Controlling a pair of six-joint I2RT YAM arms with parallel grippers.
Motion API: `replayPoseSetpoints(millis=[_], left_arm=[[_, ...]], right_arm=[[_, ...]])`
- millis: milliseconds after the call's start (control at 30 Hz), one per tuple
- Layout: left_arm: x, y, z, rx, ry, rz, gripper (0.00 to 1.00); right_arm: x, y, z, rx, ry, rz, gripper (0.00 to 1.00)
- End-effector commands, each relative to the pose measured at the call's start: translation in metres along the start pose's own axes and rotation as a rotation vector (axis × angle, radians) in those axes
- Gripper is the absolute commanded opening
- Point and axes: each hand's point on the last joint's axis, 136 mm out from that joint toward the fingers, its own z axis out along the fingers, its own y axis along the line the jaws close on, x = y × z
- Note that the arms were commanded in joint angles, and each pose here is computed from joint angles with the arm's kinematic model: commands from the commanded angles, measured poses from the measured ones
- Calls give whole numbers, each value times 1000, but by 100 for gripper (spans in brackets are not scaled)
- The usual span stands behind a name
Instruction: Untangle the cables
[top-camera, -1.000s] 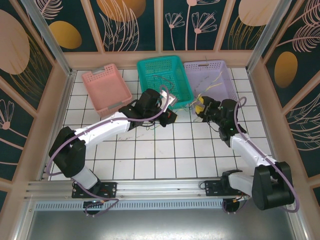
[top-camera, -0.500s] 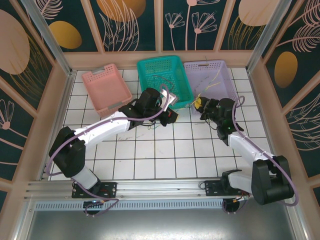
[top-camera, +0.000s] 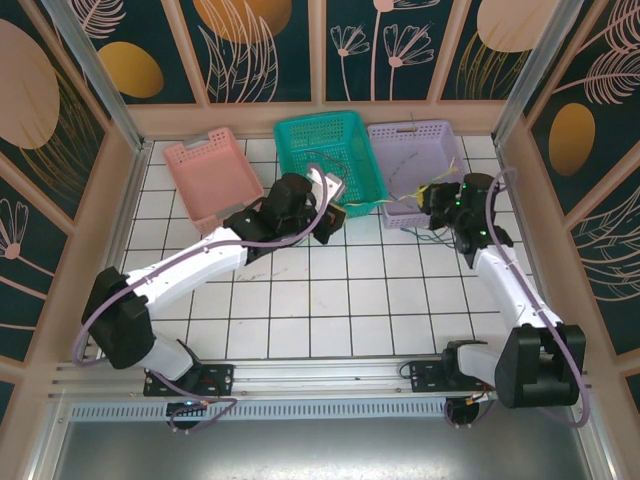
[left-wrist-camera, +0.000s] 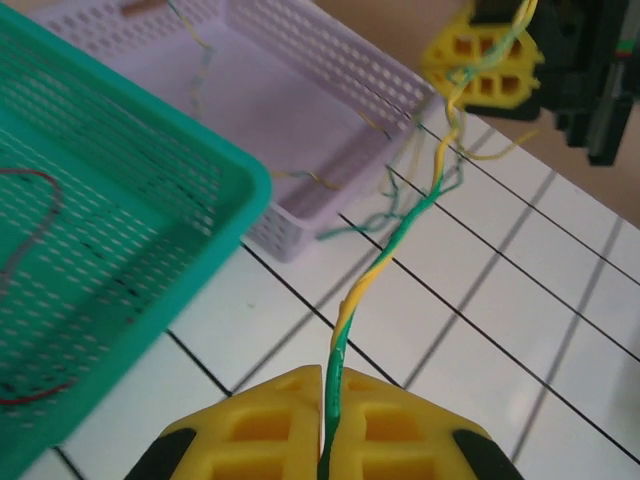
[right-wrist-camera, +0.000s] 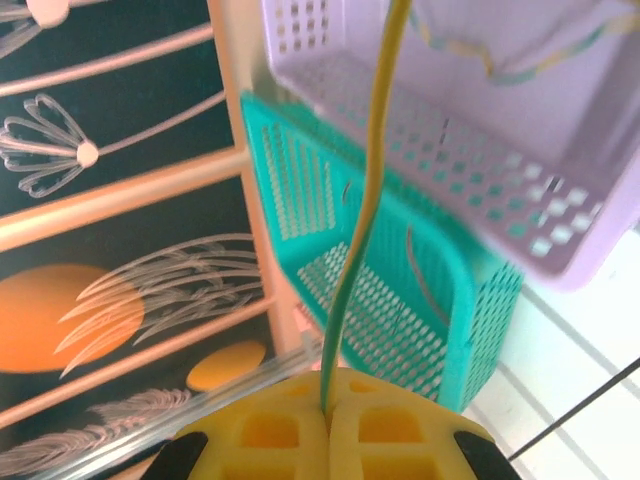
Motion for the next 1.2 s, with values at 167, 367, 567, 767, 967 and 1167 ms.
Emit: replayPoseSetpoints(millis=[167, 367, 567, 767, 967, 1167], left_arm=[[-3, 74, -68, -450, -59, 87, 0], [2, 77, -88, -477, -83, 88, 0], [-16, 66, -81, -417, -132, 47, 0], [-33, 39, -58, -249, -154, 10, 0], [-43, 22, -43, -148, -133, -3, 0], [-45, 12, -36, -84, -110, -20, 0]], right_arm=[[-94, -22, -32, 142, -285, -88, 0], [-91, -10, -29, 131, -255, -111, 0], [-20, -21, -5, 154, -100, -156, 0], [59, -54, 23, 185, 64, -159, 0], [88, -94, 38, 306, 169, -131, 0], [96, -112, 32, 393, 215, -93, 23]])
